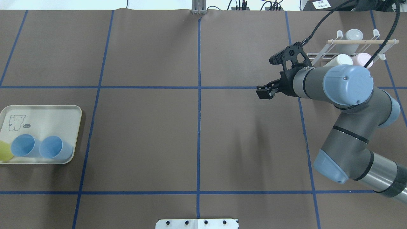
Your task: Transfer IKEA cup to right arm and place on rack
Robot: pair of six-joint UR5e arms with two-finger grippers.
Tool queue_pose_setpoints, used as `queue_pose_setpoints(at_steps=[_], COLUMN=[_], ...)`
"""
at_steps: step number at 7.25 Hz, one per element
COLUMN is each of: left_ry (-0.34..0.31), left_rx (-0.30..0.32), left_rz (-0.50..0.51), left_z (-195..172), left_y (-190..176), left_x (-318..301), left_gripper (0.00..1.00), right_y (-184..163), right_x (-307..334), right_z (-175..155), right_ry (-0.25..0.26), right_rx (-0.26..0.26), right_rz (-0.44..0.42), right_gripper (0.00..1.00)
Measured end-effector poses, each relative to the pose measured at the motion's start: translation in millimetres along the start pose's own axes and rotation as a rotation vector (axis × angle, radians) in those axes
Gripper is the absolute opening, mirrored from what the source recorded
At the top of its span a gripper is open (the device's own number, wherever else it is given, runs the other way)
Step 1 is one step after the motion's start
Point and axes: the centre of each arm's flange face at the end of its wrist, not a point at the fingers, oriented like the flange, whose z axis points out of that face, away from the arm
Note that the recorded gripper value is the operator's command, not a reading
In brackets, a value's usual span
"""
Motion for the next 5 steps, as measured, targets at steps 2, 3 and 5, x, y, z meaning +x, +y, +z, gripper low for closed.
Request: queue_pose_setpoints(at_steps=[2,3,5], left_ry=[-0.017,-0.018,-0.018], left_rx=[-0.037,-0.052,-0.075], left_rz=[-0.023,-0.033,-0.049], left_z=[5.7,11.3,20.1], left_y=[18.8,21.5,25.1], left_x=[-18.3,-23.9,-32.2], left_gripper=[1.0,1.0,0.93], right_y=[-16.7,-30.5,-45.0], right_x=[-18.3,-28.9,-39.2], right_z=[0.7,0.6,-2.0], right_ry=[0.008,0.019,0.031], right_rx=[-0.051,-0.08,-0.111], right_rz=[-0.003,-0.008,-0.01], right_gripper=[1.0,1.0,1.0])
